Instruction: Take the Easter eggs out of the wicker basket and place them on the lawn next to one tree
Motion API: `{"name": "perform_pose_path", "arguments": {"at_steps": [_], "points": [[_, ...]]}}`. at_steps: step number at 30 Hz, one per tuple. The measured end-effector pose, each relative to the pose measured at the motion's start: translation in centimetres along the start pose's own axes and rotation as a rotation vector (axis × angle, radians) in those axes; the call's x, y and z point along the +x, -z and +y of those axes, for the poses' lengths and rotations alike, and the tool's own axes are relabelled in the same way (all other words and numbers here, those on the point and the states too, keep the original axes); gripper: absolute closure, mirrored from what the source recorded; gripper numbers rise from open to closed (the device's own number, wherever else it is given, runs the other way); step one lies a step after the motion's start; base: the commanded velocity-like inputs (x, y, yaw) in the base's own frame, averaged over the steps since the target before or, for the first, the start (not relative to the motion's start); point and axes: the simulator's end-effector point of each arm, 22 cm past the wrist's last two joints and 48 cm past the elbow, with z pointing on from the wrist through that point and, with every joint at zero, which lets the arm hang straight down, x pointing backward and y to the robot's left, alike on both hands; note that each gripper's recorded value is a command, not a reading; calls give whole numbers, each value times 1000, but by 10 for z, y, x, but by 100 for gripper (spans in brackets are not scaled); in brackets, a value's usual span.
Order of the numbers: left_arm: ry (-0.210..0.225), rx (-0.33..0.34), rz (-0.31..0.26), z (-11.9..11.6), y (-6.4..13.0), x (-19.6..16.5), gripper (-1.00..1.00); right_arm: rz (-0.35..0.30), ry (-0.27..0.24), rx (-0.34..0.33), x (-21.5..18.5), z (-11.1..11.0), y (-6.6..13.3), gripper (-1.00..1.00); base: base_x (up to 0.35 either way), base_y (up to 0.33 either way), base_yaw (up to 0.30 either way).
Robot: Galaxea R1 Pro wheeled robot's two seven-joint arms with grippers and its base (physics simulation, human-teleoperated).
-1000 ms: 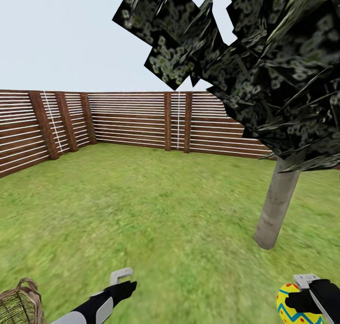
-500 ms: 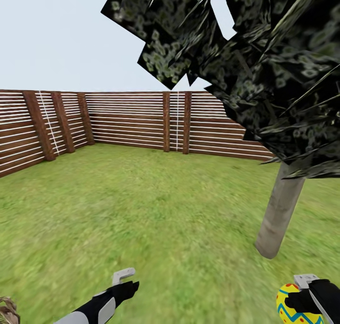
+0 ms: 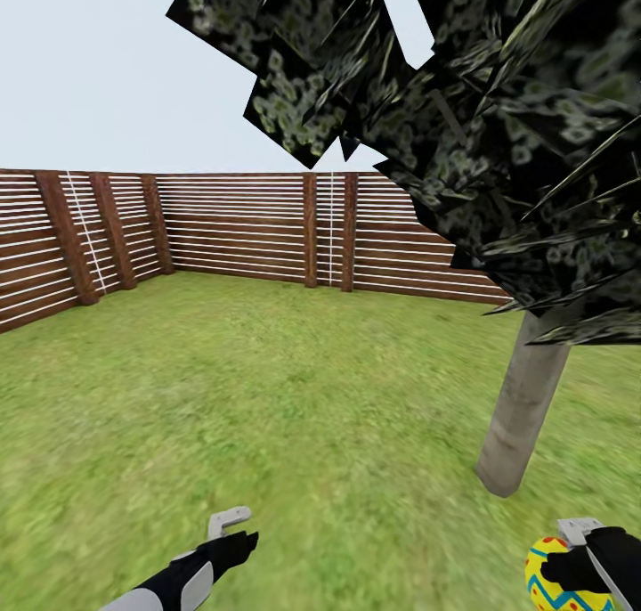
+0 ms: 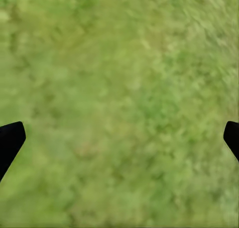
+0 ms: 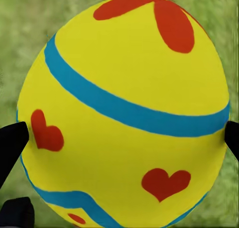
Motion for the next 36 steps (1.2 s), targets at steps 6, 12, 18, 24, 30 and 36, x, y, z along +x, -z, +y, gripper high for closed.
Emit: {"name": "perform_pose_path", "arguments": {"at_steps": [6, 12, 18, 24, 30, 36], "points": [[5, 26, 7, -19, -1, 6, -100, -31, 14, -12, -8, 17, -2, 100, 0, 0, 0], [6, 25, 7, -17, -3, 8, -100, -37, 13, -36, -8, 32, -7, 100, 0, 0, 0], [7, 24, 7, -14, -11, 15, -100, -40, 9, -19, -5, 20, -15, 100, 0, 0, 0], [7, 23, 8, -11, -19, 23, -100, -42, 10, -20, -1, 23, -24, 100, 0, 0, 0], [11, 21, 7, -7, -27, 30, -100, -45, 10, -20, 3, 25, -34, 100, 0, 0, 0], [11, 20, 5, -3, -35, 38, -100, -46, 10, -22, 8, 29, -45, 100, 0, 0, 0]]}}
